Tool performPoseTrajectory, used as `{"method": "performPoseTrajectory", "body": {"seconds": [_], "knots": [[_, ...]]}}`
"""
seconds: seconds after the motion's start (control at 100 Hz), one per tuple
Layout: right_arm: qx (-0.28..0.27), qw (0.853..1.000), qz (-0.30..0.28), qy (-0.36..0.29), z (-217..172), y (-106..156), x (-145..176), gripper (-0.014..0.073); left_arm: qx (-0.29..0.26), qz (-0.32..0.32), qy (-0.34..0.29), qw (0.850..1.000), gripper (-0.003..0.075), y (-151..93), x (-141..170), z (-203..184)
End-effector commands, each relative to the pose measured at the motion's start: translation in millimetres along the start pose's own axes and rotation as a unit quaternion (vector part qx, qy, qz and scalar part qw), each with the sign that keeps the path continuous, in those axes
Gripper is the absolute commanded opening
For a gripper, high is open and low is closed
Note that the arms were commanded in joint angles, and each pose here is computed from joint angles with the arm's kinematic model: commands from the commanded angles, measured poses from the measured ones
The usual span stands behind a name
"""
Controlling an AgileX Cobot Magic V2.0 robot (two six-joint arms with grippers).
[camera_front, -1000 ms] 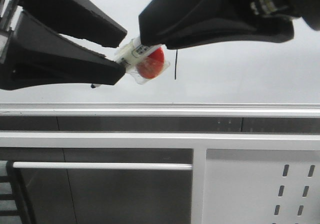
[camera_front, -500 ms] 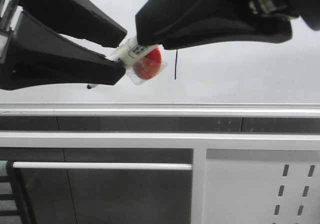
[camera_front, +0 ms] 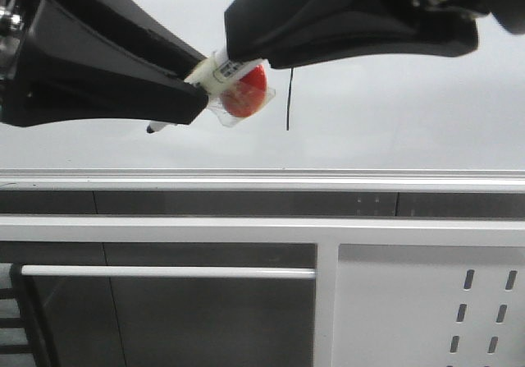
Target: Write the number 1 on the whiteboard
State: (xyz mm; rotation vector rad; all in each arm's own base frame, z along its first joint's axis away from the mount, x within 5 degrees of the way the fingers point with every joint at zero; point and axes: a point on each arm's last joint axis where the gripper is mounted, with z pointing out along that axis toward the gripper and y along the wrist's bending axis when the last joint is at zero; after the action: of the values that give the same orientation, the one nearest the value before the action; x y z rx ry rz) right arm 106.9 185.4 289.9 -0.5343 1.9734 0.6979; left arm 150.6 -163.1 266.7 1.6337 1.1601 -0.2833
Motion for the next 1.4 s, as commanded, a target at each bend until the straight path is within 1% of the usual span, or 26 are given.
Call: {"method": "performPoseTrajectory", "body": {"seconds": [0.0, 0.18, 0.25, 0.29, 0.34, 0.39, 0.41, 0.42, 0.46, 0.53, 0.58, 0.67, 0.79, 0.86, 0.9, 0.96, 1.03, 1.07, 1.14, 1.23, 1.26, 1.28, 1.35, 1.39], "knots": [[-0.033, 0.999, -0.012, -0.030, -8, 8, -16, -0.0050, -0.022, -0.013, -0.023, 0.999, -0.0018, 10, -12, -4], [-0.033, 0.999, -0.020, -0.033, -8, 8, -16, -0.0049, -0.023, -0.013, -0.021, 0.999, -0.0018, 10, -11, -4], [-0.039, 0.998, -0.029, -0.035, -8, 10, -17, -0.0015, -0.023, -0.013, -0.021, 0.999, -0.0018, 10, -11, -4], [-0.042, 0.998, -0.029, -0.035, -8, 10, -17, 0.0039, -0.023, -0.013, -0.021, 0.999, -0.0018, 10, -11, -4], [-0.041, 0.998, -0.029, -0.035, -8, 10, -17, 0.0133, -0.023, -0.013, -0.020, 0.999, -0.0018, 10, -11, -4], [-0.037, 0.998, -0.029, -0.036, -8, 9, -17, 0.0263, -0.023, -0.013, -0.020, 0.999, -0.0018, 10, -11, -4], [-0.035, 0.998, -0.029, -0.037, -8, 9, -17, 0.0296, -0.023, -0.015, -0.021, 0.999, -0.0018, 10, -11, -4], [-0.032, 0.998, -0.029, -0.037, -8, 8, -17, 0.0329, -0.024, -0.019, -0.020, 0.999, -0.0018, 10, -11, -4], [-0.016, 0.999, -0.028, -0.040, -8, 5, -18, 0.0416, -0.025, -0.029, -0.018, 0.999, -0.0018, 10, -11, -4], [0.008, 0.999, -0.027, -0.044, -8, 1, -18, 0.0515, -0.029, -0.050, -0.013, 0.998, -0.0018, 11, -10, -4], [0.022, 0.998, -0.027, -0.046, -8, -2, -19, 0.0545, -0.032, -0.052, -0.010, 0.998, -0.0018, 12, -9, -4], [0.038, 0.998, -0.023, -0.055, -11, -5, -21, 0.0546, -0.040, -0.059, -0.005, 0.997, -0.0018, 13, -8, -4], [0.043, 0.996, -0.014, -0.074, -22, -9, -27, 0.0545, -0.067, -0.115, 0.009, 0.991, -0.0018, 18, -5, -4], [0.043, 0.995, -0.007, -0.089, -30, -12, -31, 0.0545, -0.079, -0.149, 0.001, 0.986, -0.0018, 20, -5, -5], [0.043, 0.994, -0.008, -0.097, -35, -13, -34, 0.0545, -0.092, -0.190, -0.011, 0.977, -0.0018, 22, -6, -5], [0.046, 0.993, -0.011, -0.107, -42, -16, -36, 0.0545, -0.113, -0.259, -0.030, 0.959, -0.0018, 25, -6, -6], [0.054, 0.992, -0.006, -0.114, -48, -20, -37, 0.0545, -0.128, -0.306, -0.040, 0.942, -0.0018, 25, -4, -6], [0.060, 0.992, -0.001, -0.111, -51, -22, -37, 0.0545, -0.133, -0.317, -0.039, 0.938, -0.0018, 24, -1, -6], [0.068, 0.992, -0.011, -0.107, -55, -25, -36, 0.0545, -0.140, -0.335, -0.039, 0.931, -0.0018, 21, 3, -6], [0.065, 0.992, -0.013, -0.105, -58, -28, -30, 0.0545, -0.150, -0.367, -0.044, 0.917, -0.0018, 18, 7, -6], [0.064, 0.992, -0.014, -0.104, -59, -28, -28, 0.0545, -0.153, -0.375, -0.053, 0.913, -0.0018, 17, 8, -6], [0.064, 0.993, -0.016, -0.101, -58, -29, -26, 0.0545, -0.153, -0.374, -0.059, 0.913, -0.0018, 15, 8, -6], [0.061, 0.994, -0.022, -0.093, -57, -29, -19, 0.0545, -0.162, -0.390, -0.093, 0.901, -0.0018, 12, 9, -7], [0.059, 0.994, -0.025, -0.088, -56, -29, -15, 0.0545, -0.176, -0.395, -0.112, 0.895, -0.0018, 9, 11, -8]]}}
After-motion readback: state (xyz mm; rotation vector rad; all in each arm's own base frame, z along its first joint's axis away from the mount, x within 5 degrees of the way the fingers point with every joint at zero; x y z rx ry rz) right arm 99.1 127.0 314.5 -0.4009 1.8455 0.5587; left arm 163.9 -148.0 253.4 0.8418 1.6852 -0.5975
